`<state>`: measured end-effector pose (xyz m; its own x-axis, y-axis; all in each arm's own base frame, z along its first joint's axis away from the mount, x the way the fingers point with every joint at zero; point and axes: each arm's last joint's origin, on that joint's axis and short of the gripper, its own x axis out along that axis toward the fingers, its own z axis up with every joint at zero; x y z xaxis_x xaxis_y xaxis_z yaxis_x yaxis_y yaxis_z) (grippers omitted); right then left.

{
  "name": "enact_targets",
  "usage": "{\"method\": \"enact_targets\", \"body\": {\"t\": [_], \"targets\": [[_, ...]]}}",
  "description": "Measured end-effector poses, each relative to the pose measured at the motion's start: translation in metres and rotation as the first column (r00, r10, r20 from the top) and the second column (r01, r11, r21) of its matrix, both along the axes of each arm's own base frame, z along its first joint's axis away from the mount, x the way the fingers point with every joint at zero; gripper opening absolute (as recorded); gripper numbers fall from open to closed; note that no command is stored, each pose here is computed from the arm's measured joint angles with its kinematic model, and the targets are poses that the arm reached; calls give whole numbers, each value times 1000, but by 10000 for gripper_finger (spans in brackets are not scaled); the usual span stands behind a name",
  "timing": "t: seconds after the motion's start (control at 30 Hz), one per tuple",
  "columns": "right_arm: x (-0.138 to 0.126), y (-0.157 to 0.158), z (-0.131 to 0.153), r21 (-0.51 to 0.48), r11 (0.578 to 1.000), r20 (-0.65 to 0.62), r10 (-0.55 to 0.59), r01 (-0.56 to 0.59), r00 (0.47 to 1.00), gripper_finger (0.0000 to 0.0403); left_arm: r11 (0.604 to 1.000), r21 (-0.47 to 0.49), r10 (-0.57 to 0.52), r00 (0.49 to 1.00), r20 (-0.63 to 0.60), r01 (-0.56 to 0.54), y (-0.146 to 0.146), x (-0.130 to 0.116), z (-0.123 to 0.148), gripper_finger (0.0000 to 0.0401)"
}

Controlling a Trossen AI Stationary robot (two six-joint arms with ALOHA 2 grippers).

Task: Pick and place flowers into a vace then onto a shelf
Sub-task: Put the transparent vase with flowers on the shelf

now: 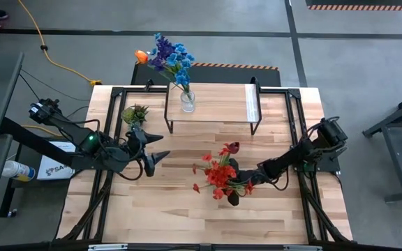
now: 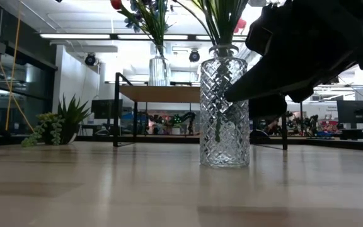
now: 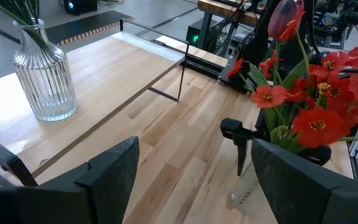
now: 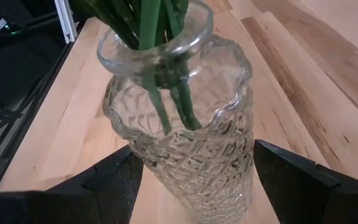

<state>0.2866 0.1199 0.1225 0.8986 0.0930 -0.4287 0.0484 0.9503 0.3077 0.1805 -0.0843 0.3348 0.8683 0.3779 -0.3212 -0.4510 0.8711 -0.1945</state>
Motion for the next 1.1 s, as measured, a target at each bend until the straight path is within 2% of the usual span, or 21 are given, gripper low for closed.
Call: {"method": "enact_targets", "body": {"t": [0.6, 0.9, 1.1], "targets": [[0, -1, 0, -6, 999, 8, -48, 48, 999, 289, 1000, -1, -1, 1000, 0, 1, 0, 0, 0, 342], [0, -2, 0, 0, 996, 12, -85, 85, 996, 250, 1000, -1, -1, 1000, 0, 1, 0, 0, 0, 342], [0, -3, 0, -2, 995, 15, -98, 98, 995, 243, 1000, -1, -1, 1000, 0, 1, 0, 0, 0, 342]]}}
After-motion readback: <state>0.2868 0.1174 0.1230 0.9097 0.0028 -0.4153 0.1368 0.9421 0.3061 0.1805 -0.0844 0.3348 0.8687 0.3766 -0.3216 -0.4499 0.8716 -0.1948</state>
